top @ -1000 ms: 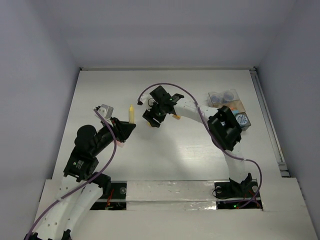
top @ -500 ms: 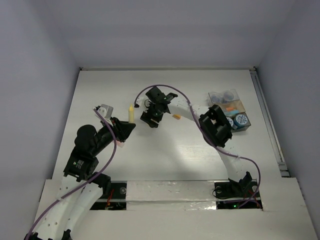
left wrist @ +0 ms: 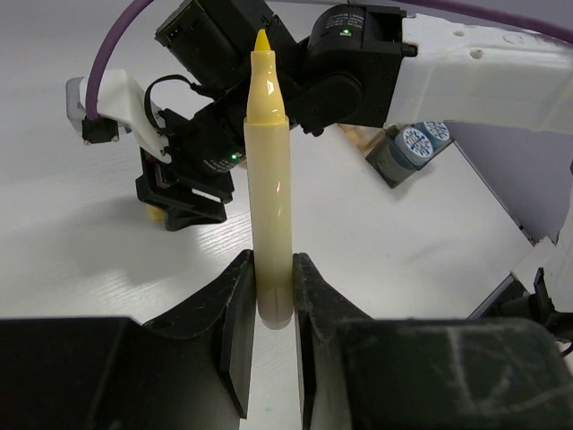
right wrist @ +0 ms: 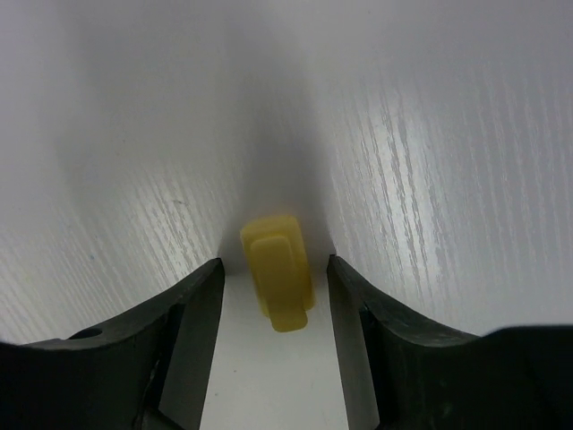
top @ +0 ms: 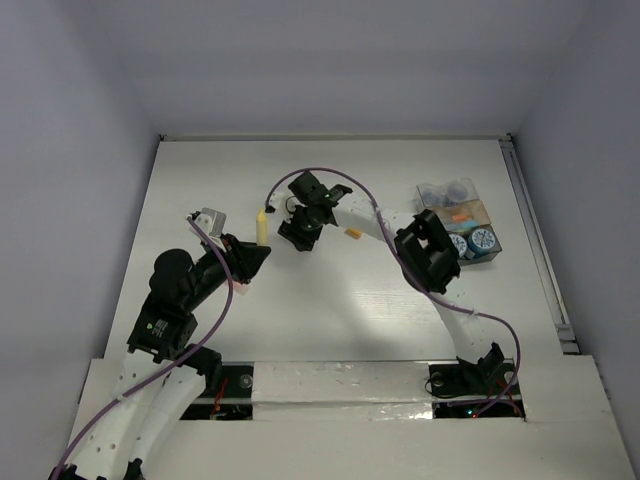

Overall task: Sort the stationery into containers
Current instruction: Close the pen cap on the pen.

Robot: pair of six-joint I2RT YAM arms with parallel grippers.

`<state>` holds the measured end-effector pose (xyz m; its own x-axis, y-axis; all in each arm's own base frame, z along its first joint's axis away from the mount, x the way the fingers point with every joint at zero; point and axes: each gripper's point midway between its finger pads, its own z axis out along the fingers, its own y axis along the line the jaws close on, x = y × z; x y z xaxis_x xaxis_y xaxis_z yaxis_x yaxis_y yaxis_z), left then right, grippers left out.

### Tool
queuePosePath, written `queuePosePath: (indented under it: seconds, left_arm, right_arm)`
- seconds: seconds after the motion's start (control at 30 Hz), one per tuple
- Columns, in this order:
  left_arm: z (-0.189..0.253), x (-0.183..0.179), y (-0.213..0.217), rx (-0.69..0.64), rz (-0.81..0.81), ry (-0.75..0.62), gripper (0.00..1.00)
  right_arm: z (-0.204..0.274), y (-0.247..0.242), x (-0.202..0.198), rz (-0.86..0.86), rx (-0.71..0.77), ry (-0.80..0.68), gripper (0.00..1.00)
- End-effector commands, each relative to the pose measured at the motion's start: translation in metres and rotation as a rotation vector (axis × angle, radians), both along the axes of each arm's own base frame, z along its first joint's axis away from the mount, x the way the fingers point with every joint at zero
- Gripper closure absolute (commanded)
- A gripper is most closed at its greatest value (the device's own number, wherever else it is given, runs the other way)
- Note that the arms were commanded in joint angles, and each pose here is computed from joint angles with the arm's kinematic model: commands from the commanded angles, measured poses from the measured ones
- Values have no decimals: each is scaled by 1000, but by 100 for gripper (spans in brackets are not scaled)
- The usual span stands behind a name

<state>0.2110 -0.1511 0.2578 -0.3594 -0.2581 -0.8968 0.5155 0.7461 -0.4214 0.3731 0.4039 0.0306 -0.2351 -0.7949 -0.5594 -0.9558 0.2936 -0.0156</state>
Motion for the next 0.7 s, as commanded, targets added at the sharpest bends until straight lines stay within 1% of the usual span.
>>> queuePosePath:
  seconds: [0.0, 0.2, 0.33, 0.43, 0.47, 0.5, 0.57, 0.6, 0.63, 0.67]
  left_arm:
    - [27, 4, 2, -19, 11, -83, 100]
    - [27, 4, 3, -20, 12, -83, 100]
    - [27, 4, 2, -19, 8, -80, 100]
    - [25, 5, 1, -18, 6, -78, 100]
    - [24, 5, 0, -17, 0, -73, 100]
    - [23, 5, -1, -16, -8, -67, 100]
    - [22, 5, -1, -14, -8, -63, 100]
    - [22, 5, -1, -15, -8, -64, 100]
    - [23, 5, -1, -16, -8, -67, 100]
    - [23, 5, -1, -17, -8, -66, 100]
  right_arm:
    - [-16, 5, 1, -8, -5, 0, 41]
    - [-18, 9, 7, -17, 1, -6, 40]
    - [-26, 6, 7, -28, -23, 4, 46]
    - [-26, 6, 7, -39, -15, -2, 53]
    - [-25, 7, 8, -49, -8, -2, 57]
    - [-25, 9, 10, -54, 2, -5, 67]
    - [-25, 10, 11, -64, -3, -1, 72]
    - [-26, 8, 11, -74, -13, 1, 77]
    - [-26, 8, 11, -87, -10, 4, 90]
    - [-21, 8, 14, -103, -3, -10, 94]
